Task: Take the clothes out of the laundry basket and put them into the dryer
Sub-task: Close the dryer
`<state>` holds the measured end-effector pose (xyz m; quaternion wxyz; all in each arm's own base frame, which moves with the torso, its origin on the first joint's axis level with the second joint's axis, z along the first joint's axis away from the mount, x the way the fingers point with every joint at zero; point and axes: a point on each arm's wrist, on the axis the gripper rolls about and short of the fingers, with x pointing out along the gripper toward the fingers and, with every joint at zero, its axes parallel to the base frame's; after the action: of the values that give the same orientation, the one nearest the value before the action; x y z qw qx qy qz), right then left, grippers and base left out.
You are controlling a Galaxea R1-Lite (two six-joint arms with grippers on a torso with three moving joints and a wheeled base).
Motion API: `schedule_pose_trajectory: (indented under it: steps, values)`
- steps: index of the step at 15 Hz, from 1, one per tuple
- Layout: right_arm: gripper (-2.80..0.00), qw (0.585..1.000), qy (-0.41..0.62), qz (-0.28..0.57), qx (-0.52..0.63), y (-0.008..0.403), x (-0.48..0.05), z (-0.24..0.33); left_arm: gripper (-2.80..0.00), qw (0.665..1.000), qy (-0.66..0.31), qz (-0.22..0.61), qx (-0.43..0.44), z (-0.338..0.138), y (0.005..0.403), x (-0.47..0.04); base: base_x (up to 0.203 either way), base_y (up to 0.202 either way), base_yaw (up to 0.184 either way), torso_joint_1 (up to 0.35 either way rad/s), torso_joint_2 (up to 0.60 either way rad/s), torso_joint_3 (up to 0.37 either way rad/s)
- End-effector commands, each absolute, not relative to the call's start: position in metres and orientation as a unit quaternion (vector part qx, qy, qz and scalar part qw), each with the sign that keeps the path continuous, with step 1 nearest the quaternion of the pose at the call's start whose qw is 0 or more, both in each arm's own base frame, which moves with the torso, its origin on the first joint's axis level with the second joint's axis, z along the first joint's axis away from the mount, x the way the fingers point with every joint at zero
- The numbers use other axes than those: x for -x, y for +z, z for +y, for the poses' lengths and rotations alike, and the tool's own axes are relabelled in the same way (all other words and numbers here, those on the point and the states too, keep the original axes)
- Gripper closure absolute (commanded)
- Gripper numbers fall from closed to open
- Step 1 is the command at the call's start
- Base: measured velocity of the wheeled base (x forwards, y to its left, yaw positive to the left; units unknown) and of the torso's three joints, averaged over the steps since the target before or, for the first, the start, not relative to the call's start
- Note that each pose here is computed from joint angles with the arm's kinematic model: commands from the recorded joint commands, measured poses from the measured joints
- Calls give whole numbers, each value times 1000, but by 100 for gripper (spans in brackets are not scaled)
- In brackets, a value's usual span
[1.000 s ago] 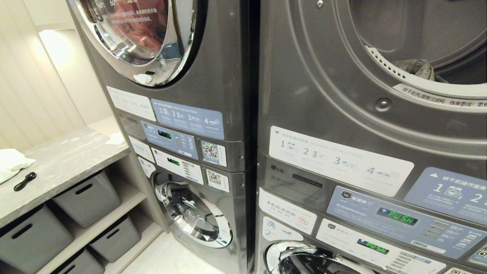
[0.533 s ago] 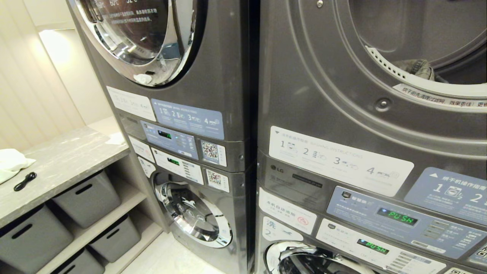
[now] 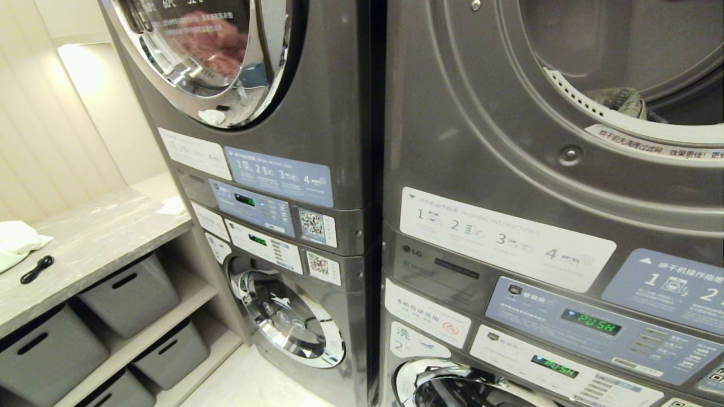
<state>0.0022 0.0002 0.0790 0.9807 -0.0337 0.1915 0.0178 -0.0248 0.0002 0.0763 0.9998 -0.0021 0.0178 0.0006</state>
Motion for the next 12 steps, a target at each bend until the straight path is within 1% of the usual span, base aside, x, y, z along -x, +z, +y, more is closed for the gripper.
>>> schedule_pose_trajectory:
  steps: [1, 6, 12]
  values:
    - [0, 979, -13, 200, 28, 79, -3, 0, 0, 1000, 1, 16, 2, 0, 76, 25, 0, 0, 0, 0, 0, 0]
    - [0, 989, -28, 143, 30, 78, 1, 0, 0, 1000, 1, 16, 2, 0, 76, 25, 0, 0, 0, 0, 0, 0]
    - [0, 989, -28, 142, 25, 78, 1, 0, 0, 1000, 1, 16, 2, 0, 76, 25, 0, 0, 0, 0, 0, 0]
